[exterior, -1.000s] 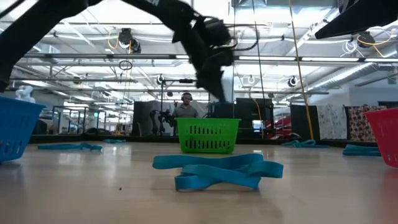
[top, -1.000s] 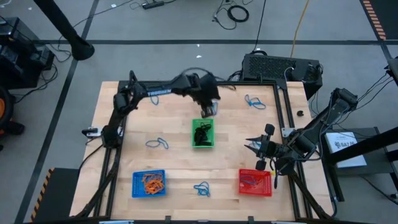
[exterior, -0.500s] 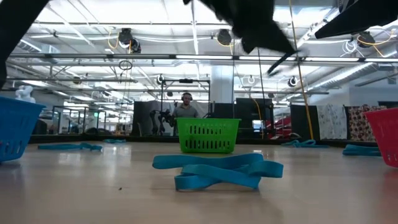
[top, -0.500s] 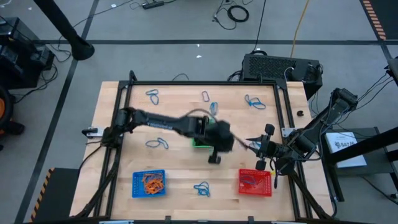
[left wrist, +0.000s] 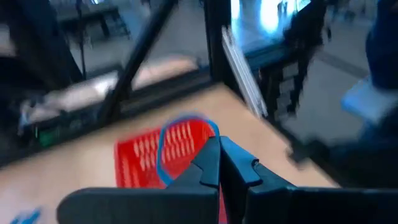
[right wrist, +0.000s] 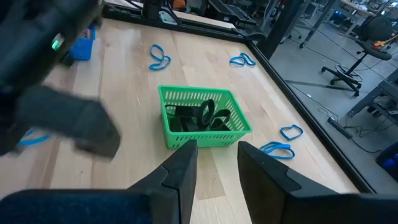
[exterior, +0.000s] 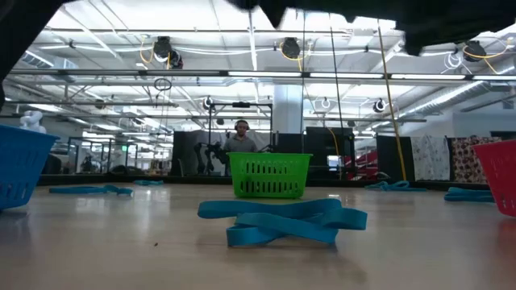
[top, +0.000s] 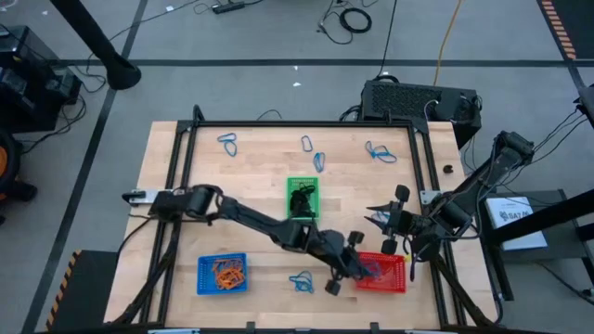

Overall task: Sort rubber bands into baskets
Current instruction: Put the blue rubber band into the red bin

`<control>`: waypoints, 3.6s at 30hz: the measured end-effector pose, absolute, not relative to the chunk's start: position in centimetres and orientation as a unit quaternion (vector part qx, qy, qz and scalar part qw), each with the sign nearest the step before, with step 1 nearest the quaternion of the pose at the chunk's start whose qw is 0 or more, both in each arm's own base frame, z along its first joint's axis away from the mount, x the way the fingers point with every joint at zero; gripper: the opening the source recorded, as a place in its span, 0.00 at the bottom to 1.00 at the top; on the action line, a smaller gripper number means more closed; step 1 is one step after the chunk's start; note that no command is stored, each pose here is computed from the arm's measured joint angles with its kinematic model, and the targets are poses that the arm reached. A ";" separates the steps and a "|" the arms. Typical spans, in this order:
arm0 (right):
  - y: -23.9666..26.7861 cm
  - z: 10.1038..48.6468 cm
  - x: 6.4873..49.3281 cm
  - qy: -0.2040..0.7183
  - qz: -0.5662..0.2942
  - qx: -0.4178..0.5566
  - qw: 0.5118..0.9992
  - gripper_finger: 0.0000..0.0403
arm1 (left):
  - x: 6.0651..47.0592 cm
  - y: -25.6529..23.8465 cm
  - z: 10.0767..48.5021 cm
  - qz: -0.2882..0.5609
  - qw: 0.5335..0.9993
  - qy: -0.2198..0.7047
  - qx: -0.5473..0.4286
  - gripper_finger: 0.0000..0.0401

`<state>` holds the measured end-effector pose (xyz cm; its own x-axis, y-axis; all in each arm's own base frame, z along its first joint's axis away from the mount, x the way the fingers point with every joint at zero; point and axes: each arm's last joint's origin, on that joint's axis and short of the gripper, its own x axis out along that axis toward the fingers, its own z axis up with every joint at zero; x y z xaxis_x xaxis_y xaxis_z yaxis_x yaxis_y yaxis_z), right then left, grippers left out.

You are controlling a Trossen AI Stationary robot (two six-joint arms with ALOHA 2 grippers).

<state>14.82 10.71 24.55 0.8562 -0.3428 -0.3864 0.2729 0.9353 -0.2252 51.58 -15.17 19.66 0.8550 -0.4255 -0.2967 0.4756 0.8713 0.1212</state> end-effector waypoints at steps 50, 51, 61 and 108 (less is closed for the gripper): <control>10.7 24.6 14.8 0.216 -0.158 -0.091 0.959 0.27 | 52.6 -16.1 14.4 -0.214 0.964 0.129 0.091 0.38; 10.7 24.6 14.8 0.216 -0.158 -0.091 0.959 0.27 | 52.5 -16.1 14.8 -0.214 0.963 0.135 0.093 0.39; 10.7 24.6 14.8 0.215 -0.159 -0.087 0.960 0.27 | 48.1 -14.9 21.8 -0.212 0.922 0.312 0.091 0.39; 12.6 21.1 21.3 0.313 0.106 -0.006 0.944 0.27 | 40.2 -22.3 16.0 -0.091 0.784 0.611 0.063 0.39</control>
